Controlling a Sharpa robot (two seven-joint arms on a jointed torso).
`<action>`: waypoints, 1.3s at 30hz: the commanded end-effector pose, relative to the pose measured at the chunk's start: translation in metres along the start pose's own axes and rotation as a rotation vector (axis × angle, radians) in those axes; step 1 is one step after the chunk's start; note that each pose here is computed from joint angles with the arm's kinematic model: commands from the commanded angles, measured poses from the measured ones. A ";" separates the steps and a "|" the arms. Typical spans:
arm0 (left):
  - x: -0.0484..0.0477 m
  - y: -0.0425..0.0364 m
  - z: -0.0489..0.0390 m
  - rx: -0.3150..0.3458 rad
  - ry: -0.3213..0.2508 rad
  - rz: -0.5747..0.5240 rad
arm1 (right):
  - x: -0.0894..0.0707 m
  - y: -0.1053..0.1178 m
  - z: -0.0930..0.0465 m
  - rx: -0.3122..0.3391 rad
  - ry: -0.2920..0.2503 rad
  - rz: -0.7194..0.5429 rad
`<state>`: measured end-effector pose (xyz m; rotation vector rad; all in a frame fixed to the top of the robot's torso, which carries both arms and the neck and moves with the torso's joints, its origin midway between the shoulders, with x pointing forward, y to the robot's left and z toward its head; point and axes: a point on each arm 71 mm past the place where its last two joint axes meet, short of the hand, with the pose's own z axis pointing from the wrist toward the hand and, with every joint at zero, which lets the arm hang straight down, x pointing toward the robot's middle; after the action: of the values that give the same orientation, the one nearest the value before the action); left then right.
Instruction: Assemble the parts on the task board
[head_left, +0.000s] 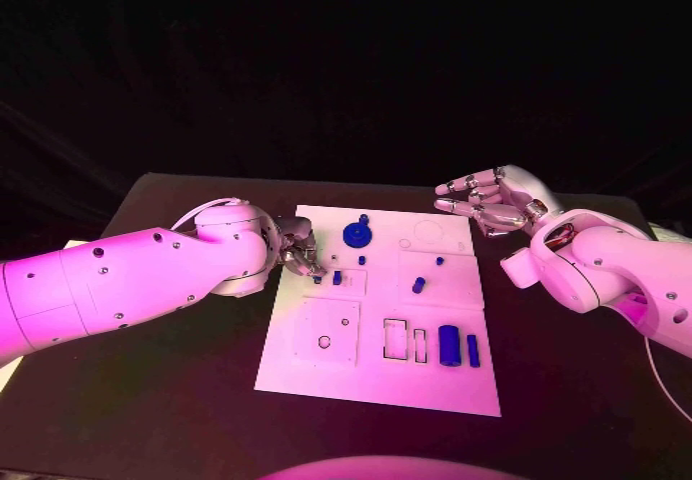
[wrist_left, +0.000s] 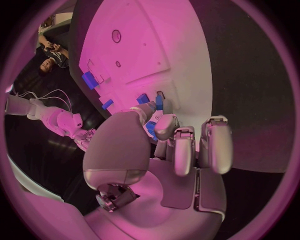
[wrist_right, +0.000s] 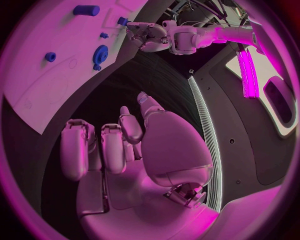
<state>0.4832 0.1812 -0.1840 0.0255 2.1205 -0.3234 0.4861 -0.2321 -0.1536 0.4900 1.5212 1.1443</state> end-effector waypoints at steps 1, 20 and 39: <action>0.0024 0.0009 0.0003 -0.009 0.036 0.052 | 0.002 0.000 0.000 -0.007 0.015 -0.002; 0.0041 0.0015 0.0015 -0.020 0.061 0.064 | 0.002 0.001 0.000 -0.009 0.022 -0.001; 0.0046 0.0012 0.0035 -0.037 0.073 0.025 | 0.002 0.001 -0.002 -0.009 0.022 -0.001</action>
<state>0.4852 0.1817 -0.1868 0.0493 2.1688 -0.2818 0.4843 -0.2317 -0.1536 0.4843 1.5289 1.1516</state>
